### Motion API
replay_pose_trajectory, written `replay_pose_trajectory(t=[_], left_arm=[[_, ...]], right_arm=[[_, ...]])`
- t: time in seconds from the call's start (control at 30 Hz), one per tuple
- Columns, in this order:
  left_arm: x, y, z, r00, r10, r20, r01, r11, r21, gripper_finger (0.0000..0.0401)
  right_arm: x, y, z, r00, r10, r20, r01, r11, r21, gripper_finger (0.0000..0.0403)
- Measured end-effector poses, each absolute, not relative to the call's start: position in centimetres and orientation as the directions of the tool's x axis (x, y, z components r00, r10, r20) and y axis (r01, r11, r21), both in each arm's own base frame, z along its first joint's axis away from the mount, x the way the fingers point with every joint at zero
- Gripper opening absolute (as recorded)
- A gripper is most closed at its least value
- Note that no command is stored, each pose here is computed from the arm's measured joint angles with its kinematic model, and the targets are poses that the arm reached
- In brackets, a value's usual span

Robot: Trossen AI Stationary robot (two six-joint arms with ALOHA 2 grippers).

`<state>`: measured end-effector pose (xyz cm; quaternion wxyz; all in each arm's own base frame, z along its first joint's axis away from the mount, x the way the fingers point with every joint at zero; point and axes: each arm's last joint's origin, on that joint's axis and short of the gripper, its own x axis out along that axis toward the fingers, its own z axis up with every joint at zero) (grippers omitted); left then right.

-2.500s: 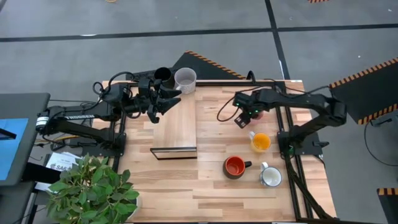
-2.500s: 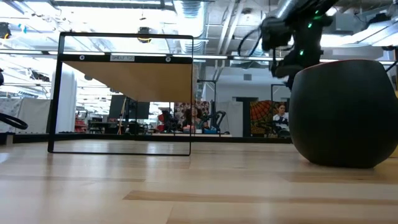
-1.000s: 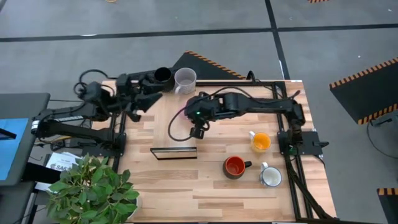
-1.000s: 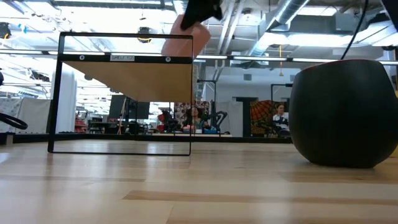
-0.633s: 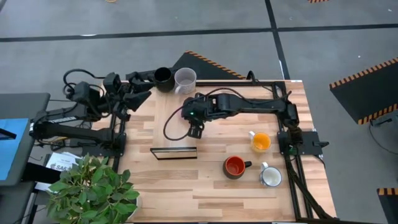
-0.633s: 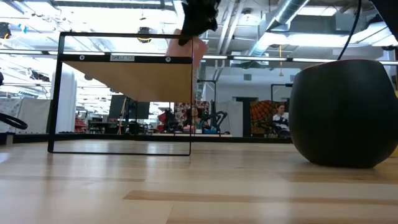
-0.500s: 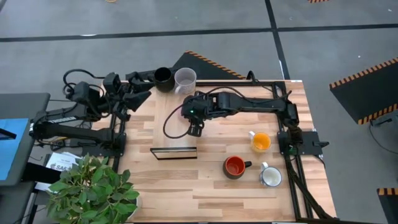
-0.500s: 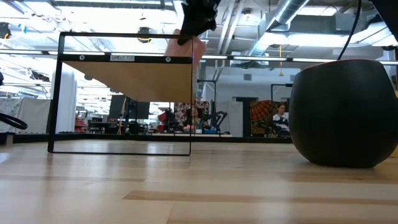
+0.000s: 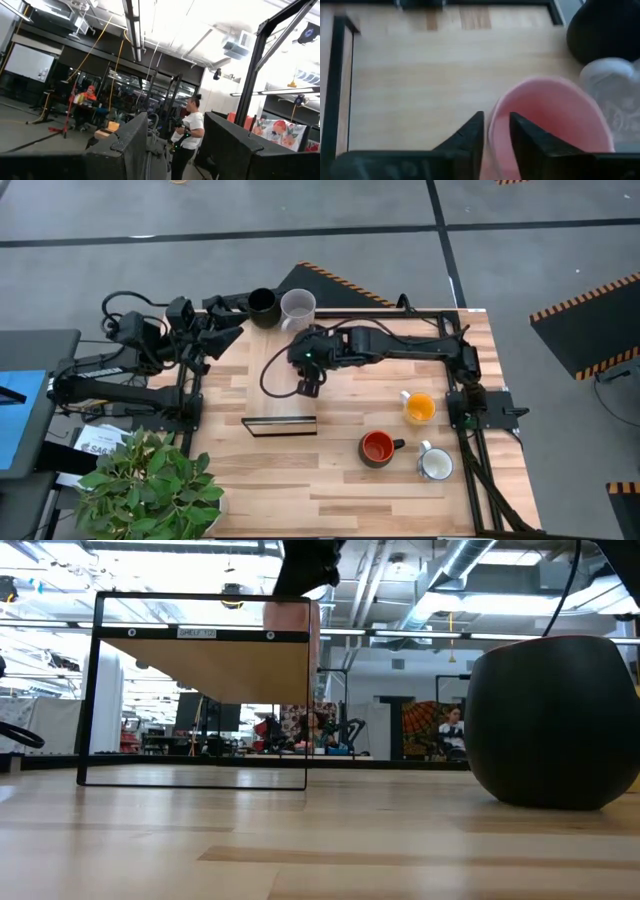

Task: Place coffee mugs
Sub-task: Put the pink mug on the shelf

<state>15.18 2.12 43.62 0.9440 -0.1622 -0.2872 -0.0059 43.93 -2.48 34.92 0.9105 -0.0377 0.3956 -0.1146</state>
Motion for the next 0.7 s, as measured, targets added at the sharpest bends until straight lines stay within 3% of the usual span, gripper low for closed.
replay_pose_trajectory(t=[0.23, 0.37, 0.53, 0.7], left_arm=[[15.3, 2.1, 43.5, 0.841, 0.088, 0.533, 0.084, 0.954, -0.289, 0.018], [15.3, 2.2, 43.5, 0.842, 0.094, 0.531, 0.078, 0.953, -0.292, 0.018], [15.4, 2.2, 43.3, 0.853, 0.099, 0.513, 0.068, 0.952, -0.298, 0.018], [15.8, 2.3, 42.6, 0.89, 0.106, 0.444, 0.049, 0.945, -0.323, 0.018]], right_arm=[[42.9, -2.6, 37.7, 0.742, -0.244, -0.624, 0.195, 0.97, -0.148, 0.0215], [41.1, -3.0, 39.4, 0.74, -0.252, -0.623, 0.196, 0.968, -0.159, 0.0242], [36.7, -3.4, 42.0, 0.696, -0.26, -0.67, 0.205, 0.965, -0.162, 0.0238], [33.7, -3.3, 39.5, 0.646, -0.259, -0.718, 0.238, 0.962, -0.133, 0.0191]])
